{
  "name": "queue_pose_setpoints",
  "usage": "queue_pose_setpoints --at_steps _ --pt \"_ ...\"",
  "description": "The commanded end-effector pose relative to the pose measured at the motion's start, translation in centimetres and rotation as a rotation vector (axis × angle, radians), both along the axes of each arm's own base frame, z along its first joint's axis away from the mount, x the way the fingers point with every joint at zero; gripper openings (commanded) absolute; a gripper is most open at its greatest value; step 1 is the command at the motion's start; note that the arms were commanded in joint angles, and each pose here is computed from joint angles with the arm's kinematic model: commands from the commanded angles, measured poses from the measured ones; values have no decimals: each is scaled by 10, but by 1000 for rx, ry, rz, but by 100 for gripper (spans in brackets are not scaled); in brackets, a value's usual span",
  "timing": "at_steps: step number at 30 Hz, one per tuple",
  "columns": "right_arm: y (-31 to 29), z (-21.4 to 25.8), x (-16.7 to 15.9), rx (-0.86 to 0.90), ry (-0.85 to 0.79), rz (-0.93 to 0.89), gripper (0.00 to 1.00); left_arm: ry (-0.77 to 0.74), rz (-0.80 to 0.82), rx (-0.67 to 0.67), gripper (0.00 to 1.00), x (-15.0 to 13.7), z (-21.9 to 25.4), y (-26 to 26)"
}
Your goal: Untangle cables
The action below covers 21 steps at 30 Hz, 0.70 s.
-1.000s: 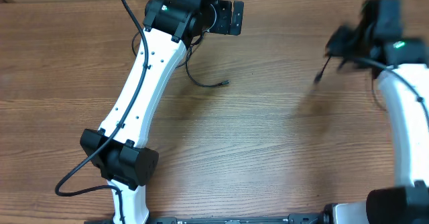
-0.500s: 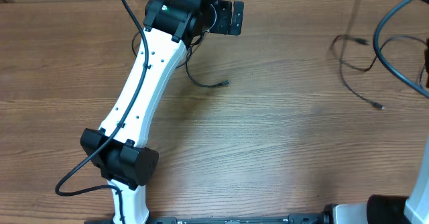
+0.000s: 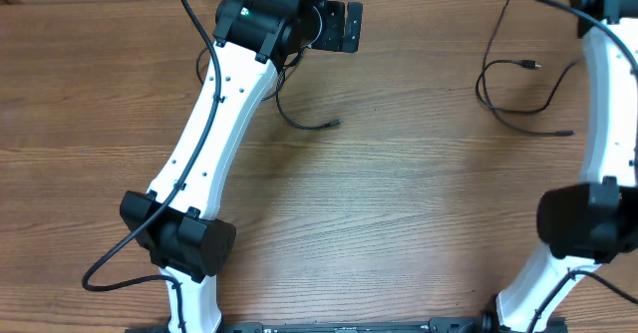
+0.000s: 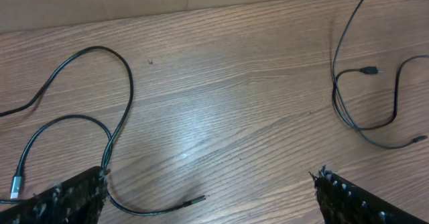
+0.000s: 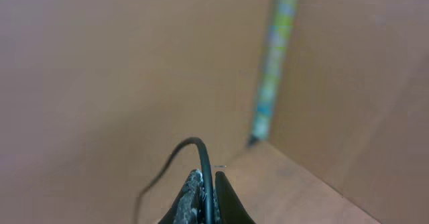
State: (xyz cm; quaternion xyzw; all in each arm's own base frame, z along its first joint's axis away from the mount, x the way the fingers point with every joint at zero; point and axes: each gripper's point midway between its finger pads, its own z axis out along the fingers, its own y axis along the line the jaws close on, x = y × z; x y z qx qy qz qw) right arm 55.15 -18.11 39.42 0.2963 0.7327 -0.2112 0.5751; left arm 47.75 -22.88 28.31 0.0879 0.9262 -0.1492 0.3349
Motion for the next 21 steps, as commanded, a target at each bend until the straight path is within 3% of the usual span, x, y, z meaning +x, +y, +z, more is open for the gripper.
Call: queue_pose_setpoints --at_steps 1,5,16,17,18,20,21 --pt "-50 -27 -8 35 20 -133 4 -1 -2 14 100 3 -4 1" --pt "-102 -102 -15 85 189 -213 4 -18 -1 6 100 7 -1 -1" --pt "-124 -181 -19 270 297 -179 4 -39 29 -38 100 13 6 -4" --pt "-123 -184 -19 278 305 -172 9 -39 29 -37 100 13 6 -4" --pt "-122 -189 -19 285 317 -169 21 -39 29 -38 100 13 6 -4" --pt "-118 -196 -21 301 345 -158 73 -39 29 -38 100 13 6 -4" --pt "-115 -198 -21 307 353 -151 84 -38 30 -38 99 13 6 -4"
